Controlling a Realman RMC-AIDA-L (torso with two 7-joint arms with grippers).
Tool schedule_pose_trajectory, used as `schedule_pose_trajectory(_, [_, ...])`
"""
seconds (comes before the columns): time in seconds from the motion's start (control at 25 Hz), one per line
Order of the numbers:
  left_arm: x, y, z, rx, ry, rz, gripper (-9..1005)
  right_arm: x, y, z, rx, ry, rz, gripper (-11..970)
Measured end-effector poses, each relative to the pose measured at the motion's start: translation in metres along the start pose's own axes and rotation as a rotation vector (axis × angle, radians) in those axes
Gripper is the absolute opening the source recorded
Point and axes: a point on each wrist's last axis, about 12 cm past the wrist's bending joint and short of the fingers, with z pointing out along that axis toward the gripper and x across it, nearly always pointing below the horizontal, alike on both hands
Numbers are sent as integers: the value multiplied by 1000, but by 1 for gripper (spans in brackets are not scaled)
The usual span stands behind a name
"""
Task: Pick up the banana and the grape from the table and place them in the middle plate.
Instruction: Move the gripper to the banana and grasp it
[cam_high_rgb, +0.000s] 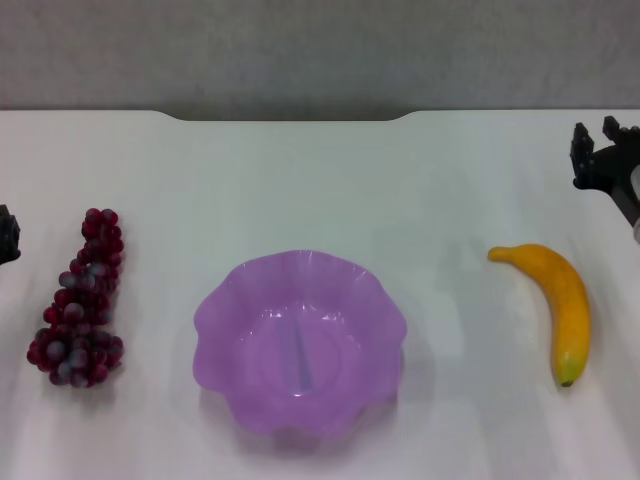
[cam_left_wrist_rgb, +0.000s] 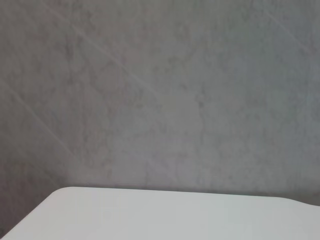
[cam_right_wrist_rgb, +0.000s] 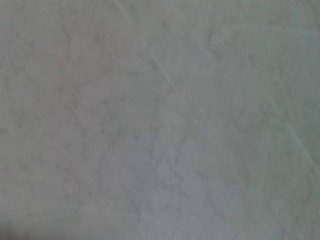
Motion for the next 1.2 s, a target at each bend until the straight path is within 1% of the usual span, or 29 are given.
schedule_pose_trajectory(0.16, [2, 2, -2, -4, 1, -2, 491, -2, 3, 1, -3, -6, -29, 256])
schedule_pose_trajectory(0.32, [5, 7, -4, -17, 9, -8, 570, -6, 6, 3, 1, -20, 9, 339])
schedule_pose_trajectory(0.4, [6, 9, -5, -25, 12, -8, 610, -7, 7, 3, 0, -28, 22, 551])
schedule_pose_trajectory(0.56, [8, 12, -6, -35, 17, -10, 689, -7, 9, 2, 4, -33, 48, 706])
schedule_pose_trajectory(0.64, [9, 13, -7, -39, 21, -9, 682, -7, 9, 2, 6, -26, 72, 783])
schedule_pose_trajectory(0.76, [9, 16, -9, -41, 16, -4, 678, -5, 11, 2, 2, -8, 104, 832])
schedule_pose_trajectory(0.88, [9, 12, -10, -8, 2, 30, 678, -3, 13, 1, -4, -1, 108, 881])
schedule_pose_trajectory(1.04, [9, 5, -15, 45, -41, 61, 678, 4, 20, -7, -20, 21, 141, 881])
schedule_pose_trajectory(1.2, [10, 7, -18, 46, -53, 58, 678, 17, 24, -22, -30, 56, 170, 880])
